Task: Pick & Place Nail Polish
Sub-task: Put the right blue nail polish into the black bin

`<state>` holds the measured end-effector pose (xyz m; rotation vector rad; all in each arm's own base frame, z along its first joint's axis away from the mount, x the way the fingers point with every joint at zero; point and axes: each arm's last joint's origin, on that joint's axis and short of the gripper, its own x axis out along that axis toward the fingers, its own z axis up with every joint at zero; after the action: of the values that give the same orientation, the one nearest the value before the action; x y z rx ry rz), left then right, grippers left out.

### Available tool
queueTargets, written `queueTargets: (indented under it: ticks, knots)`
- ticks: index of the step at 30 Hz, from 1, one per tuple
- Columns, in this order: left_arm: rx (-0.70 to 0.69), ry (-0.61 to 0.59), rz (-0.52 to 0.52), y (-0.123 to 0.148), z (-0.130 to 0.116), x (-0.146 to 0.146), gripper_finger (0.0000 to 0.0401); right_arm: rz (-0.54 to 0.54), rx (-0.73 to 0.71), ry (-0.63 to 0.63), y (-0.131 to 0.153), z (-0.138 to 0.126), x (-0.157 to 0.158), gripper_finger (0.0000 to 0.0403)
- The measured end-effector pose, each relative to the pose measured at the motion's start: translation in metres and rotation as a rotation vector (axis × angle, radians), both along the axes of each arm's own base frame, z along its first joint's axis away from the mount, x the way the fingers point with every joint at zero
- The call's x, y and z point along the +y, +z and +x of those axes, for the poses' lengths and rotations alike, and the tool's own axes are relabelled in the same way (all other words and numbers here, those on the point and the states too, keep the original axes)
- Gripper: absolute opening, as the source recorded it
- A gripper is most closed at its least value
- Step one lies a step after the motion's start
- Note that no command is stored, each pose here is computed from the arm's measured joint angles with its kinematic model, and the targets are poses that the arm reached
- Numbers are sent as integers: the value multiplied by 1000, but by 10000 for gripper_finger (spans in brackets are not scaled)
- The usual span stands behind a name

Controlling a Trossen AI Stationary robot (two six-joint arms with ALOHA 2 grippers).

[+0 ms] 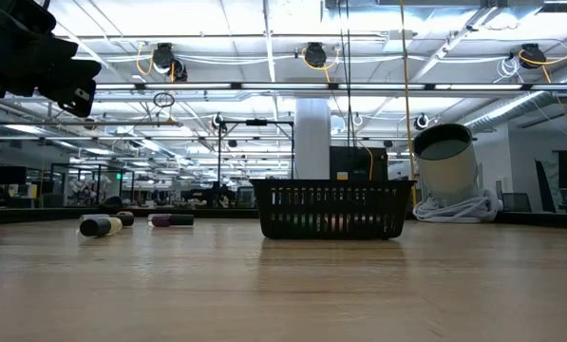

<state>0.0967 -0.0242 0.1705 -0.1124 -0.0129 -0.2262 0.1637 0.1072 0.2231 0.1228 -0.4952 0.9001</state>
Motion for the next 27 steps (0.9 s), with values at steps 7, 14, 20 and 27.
queueTargets:
  ticks: [7,14,20,27]
  knots:
    - [0,0,0,0,0,0,145,-1,-1,-1,0,0,0,49]
    - [0,0,0,0,0,0,145,-14,-14,-10,0,0,0,49]
    - [0,0,0,0,0,0,145,-13,-14,-11,0,0,0,49]
    - [0,0,0,0,0,0,145,-21,-6,-13,-1,1,0,49]
